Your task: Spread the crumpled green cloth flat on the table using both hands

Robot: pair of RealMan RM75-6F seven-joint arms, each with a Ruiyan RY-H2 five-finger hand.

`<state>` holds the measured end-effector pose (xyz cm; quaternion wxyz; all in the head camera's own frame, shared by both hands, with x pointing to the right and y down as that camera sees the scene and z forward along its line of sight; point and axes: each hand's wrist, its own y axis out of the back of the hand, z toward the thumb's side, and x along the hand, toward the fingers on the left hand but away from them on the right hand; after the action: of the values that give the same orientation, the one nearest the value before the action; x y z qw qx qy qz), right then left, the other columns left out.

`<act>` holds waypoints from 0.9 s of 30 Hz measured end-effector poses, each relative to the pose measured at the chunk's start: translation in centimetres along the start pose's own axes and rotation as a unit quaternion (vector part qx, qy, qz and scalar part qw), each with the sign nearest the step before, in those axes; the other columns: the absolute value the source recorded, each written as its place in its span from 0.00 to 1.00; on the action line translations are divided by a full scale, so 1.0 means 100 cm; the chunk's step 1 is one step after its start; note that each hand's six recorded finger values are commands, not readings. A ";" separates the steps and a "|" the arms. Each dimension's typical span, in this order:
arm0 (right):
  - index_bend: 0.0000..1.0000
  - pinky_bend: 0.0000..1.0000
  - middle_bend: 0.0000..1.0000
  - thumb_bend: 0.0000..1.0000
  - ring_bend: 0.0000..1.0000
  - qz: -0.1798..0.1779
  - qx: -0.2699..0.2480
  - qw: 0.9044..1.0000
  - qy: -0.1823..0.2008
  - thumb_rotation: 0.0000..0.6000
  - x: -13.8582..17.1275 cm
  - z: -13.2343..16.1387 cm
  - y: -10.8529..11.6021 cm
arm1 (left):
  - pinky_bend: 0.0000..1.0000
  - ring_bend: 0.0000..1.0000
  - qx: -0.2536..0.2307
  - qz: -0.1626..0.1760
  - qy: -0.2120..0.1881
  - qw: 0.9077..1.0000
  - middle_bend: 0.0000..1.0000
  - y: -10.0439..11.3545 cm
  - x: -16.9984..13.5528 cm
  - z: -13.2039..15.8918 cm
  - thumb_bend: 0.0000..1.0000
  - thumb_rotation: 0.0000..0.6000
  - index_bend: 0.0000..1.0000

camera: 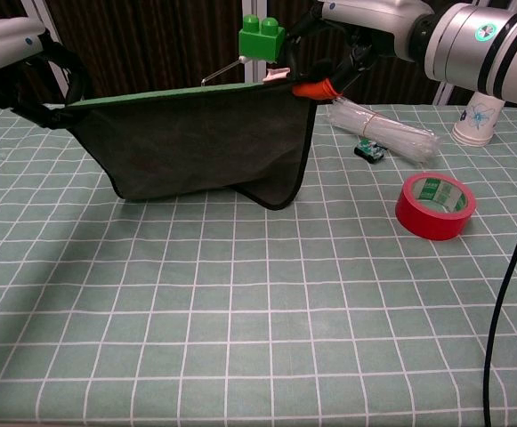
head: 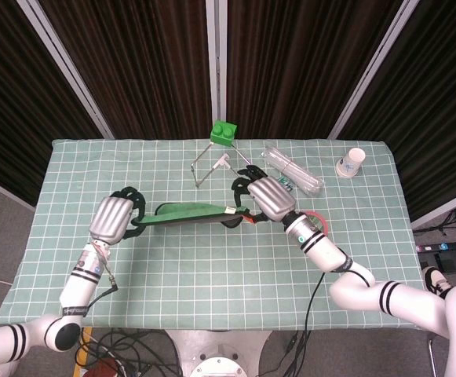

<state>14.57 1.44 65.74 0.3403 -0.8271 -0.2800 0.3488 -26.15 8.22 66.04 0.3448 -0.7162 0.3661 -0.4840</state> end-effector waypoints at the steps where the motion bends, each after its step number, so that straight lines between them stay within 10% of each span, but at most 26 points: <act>1: 0.77 0.06 0.30 0.58 0.10 -0.007 0.001 1.000 -0.003 1.00 -0.004 -0.001 0.004 | 0.33 0.23 0.000 0.003 0.004 1.000 0.42 0.002 0.004 -0.002 0.49 1.00 0.75; 16: 0.77 0.06 0.30 0.58 0.10 -0.103 -0.011 0.995 0.006 1.00 -0.076 0.013 0.058 | 0.33 0.23 -0.049 0.124 0.086 0.987 0.42 0.059 0.073 -0.029 0.49 1.00 0.75; 27: 0.77 0.06 0.30 0.58 0.10 -0.049 0.010 0.998 0.035 1.00 -0.055 -0.001 0.016 | 0.33 0.23 -0.006 0.058 0.039 0.998 0.42 0.015 0.033 -0.015 0.48 1.00 0.75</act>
<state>11.66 -3.47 66.67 0.3750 -0.8209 -0.3040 0.3051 -27.05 4.44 66.62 0.3534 -0.6766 0.4229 -0.4883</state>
